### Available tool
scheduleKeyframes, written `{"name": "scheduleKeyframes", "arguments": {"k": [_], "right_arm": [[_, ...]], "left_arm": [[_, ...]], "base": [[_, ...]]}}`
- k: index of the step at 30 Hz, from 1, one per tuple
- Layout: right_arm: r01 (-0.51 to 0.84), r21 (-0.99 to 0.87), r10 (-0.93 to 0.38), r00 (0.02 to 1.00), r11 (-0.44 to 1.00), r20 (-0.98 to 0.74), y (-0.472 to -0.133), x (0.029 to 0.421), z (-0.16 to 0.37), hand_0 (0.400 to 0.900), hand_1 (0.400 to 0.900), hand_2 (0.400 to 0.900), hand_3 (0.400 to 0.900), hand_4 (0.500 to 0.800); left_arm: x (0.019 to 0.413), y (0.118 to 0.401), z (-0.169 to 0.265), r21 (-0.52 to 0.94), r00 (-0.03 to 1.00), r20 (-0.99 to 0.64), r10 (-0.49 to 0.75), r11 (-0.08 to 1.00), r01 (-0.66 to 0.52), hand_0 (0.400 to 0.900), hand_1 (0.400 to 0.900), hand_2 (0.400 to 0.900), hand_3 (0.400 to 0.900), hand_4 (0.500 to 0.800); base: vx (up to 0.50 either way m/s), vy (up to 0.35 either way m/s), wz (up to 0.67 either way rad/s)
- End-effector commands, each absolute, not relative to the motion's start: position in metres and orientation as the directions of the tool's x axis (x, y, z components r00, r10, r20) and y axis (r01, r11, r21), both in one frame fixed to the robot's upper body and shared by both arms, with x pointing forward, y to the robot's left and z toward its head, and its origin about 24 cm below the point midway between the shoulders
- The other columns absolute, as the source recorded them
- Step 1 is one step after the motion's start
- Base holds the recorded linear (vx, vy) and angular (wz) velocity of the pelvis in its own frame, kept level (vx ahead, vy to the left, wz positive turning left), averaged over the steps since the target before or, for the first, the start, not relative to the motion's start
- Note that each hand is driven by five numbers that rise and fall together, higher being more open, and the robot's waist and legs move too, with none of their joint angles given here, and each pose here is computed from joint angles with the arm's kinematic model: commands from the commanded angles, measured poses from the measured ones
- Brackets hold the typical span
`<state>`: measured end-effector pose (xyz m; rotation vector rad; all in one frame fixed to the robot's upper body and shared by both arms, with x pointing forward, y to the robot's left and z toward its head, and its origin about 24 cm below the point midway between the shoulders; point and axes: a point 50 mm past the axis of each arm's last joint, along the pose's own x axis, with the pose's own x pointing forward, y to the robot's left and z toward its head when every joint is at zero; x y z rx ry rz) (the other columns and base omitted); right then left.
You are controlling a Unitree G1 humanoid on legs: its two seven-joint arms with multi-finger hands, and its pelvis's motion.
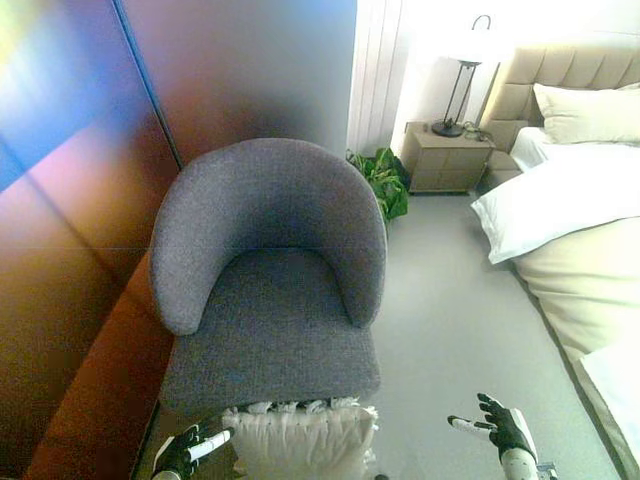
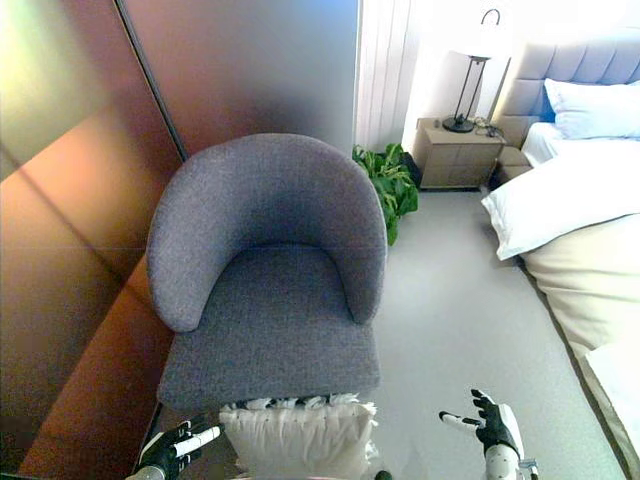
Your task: Pick up the pillow and put it on the sofa.
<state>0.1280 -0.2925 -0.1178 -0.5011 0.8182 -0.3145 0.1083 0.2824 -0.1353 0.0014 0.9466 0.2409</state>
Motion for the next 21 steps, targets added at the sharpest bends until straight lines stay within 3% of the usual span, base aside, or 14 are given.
{"name": "scheduleKeyframes", "arguments": {"k": [1,11,21], "right_arm": [[0.257,-0.567,-0.503,0.798,0.782,-0.331,-0.317,0.202,-0.061,0.9,0.9,0.9,0.9,0.8],[0.441,-0.475,-0.517,0.856,0.762,-0.034,-0.308,0.262,0.003,0.9,0.9,0.9,0.9,0.8],[0.515,-0.394,-0.503,0.852,0.761,0.141,-0.297,0.291,0.05,0.9,0.9,0.9,0.9,0.8]], "left_arm": [[0.166,0.31,-0.102,0.147,0.681,-0.672,0.292,0.953,-0.264,0.9,0.9,0.9,0.9,0.8],[0.228,0.323,-0.057,0.099,0.783,-0.504,0.364,0.925,-0.366,0.9,0.9,0.9,0.9,0.8],[0.278,0.32,-0.013,0.017,0.848,-0.367,0.383,0.914,-0.405,0.9,0.9,0.9,0.9,0.8]], "base": [[-0.348,0.029,0.06],[-0.192,0.003,0.03],[-0.082,-0.022,0.03]]}}
